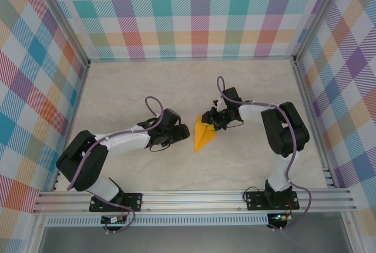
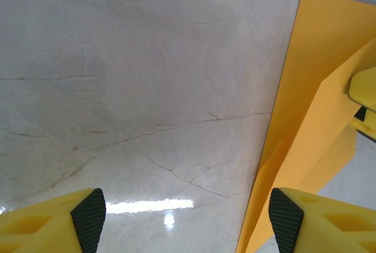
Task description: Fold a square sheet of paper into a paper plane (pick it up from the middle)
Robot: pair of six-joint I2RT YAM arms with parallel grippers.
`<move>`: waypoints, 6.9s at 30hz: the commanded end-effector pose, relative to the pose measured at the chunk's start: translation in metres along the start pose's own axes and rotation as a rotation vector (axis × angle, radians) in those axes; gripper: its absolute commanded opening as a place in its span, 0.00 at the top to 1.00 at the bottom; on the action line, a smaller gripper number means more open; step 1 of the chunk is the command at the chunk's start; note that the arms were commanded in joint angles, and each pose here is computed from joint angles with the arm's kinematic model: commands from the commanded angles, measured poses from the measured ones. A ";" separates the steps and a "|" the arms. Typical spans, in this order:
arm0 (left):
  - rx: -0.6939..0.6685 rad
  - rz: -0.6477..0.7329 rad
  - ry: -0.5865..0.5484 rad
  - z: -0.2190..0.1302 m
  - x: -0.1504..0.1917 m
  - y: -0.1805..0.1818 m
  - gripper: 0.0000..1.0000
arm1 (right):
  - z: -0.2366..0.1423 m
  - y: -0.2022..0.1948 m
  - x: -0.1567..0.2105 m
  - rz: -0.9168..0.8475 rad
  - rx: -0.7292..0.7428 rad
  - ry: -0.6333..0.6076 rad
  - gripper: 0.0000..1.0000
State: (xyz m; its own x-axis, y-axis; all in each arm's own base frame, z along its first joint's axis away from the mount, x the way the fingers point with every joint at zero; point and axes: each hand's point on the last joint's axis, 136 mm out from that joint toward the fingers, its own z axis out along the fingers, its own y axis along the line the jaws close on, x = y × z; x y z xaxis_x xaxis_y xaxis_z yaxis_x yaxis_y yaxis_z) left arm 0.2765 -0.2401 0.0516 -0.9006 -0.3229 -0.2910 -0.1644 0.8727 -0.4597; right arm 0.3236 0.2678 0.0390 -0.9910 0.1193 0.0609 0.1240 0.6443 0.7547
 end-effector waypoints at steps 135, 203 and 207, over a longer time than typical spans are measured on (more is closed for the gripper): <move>-0.150 -0.270 -0.164 -0.075 -0.059 0.119 0.07 | 0.072 0.075 0.065 -0.294 0.200 -0.025 0.35; 0.322 -0.238 0.254 0.009 0.005 -0.014 0.42 | 0.038 -0.014 0.054 -0.095 0.209 0.023 0.51; 0.310 -0.236 0.248 0.012 0.004 -0.015 0.49 | 0.037 -0.017 0.054 -0.089 0.205 0.024 0.51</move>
State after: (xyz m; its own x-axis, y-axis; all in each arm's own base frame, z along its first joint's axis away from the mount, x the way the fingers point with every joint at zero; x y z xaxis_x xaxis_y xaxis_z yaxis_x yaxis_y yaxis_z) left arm 0.2719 -0.2468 0.0361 -0.9215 -0.3833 0.0629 -0.3146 0.6415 -0.6996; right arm 0.2794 0.3053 0.0279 -0.9990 0.0197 -0.0410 -0.0117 0.7593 0.6506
